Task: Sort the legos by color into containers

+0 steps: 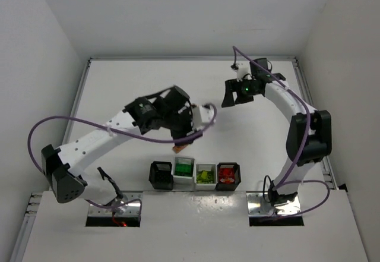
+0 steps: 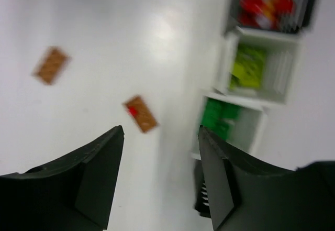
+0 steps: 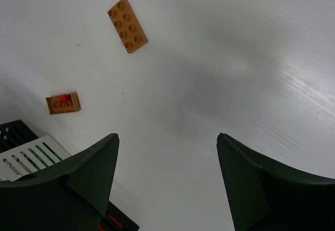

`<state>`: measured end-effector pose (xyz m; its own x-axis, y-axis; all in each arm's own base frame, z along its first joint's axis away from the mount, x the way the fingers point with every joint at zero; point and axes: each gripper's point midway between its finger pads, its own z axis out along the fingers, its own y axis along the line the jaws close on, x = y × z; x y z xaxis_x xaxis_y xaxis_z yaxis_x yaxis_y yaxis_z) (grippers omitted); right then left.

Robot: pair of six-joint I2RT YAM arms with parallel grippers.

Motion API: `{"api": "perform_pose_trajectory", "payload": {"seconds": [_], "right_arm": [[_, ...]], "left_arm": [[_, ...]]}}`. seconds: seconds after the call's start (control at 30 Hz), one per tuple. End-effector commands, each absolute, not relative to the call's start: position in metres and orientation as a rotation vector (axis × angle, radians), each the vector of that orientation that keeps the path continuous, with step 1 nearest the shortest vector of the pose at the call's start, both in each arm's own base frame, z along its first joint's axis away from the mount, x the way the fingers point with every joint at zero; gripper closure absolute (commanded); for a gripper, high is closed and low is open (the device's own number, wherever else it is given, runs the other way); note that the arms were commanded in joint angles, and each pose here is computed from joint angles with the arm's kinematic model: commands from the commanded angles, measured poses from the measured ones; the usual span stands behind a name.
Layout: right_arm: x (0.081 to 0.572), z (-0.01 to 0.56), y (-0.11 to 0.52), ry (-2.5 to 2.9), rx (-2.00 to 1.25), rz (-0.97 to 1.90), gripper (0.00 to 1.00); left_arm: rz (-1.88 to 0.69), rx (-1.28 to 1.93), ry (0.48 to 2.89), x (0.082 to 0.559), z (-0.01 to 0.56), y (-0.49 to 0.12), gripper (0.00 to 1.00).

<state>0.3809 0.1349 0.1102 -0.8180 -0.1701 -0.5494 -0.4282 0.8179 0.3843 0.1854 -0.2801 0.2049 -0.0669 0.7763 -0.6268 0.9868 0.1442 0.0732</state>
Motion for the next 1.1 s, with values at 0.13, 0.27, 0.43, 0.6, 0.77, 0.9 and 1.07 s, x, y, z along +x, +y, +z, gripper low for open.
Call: {"api": "perform_pose_trajectory", "payload": {"seconds": [0.13,0.27,0.43,0.6,0.77,0.9,1.07], "right_arm": [[0.430,0.109,0.218,2.455,-0.764,0.501,0.25],[0.439,0.067,0.246,2.521,-0.869,0.409,0.23],[0.441,0.050,0.262,2.498,-1.020,0.354,0.18],[0.439,0.025,0.261,2.516,-1.085,0.273,0.17],[0.433,0.005,0.263,2.528,-1.158,0.238,0.19],[0.426,-0.009,0.263,2.534,-1.195,0.224,0.25],[0.409,-0.023,0.262,2.547,-1.278,0.217,0.38]], "left_arm": [[-0.325,0.840,1.819,0.311,0.340,-0.222,0.26],[-0.162,0.599,1.846,0.345,0.349,-0.165,0.13],[-0.127,0.492,1.887,0.349,0.340,-0.127,0.10],[-0.137,0.404,1.960,0.352,0.316,-0.104,0.10],[-0.138,0.368,1.992,0.352,0.304,-0.091,0.10],[-0.132,0.342,2.008,0.354,0.297,-0.081,0.10],[-0.121,0.315,2.020,0.357,0.291,-0.071,0.10]]}}
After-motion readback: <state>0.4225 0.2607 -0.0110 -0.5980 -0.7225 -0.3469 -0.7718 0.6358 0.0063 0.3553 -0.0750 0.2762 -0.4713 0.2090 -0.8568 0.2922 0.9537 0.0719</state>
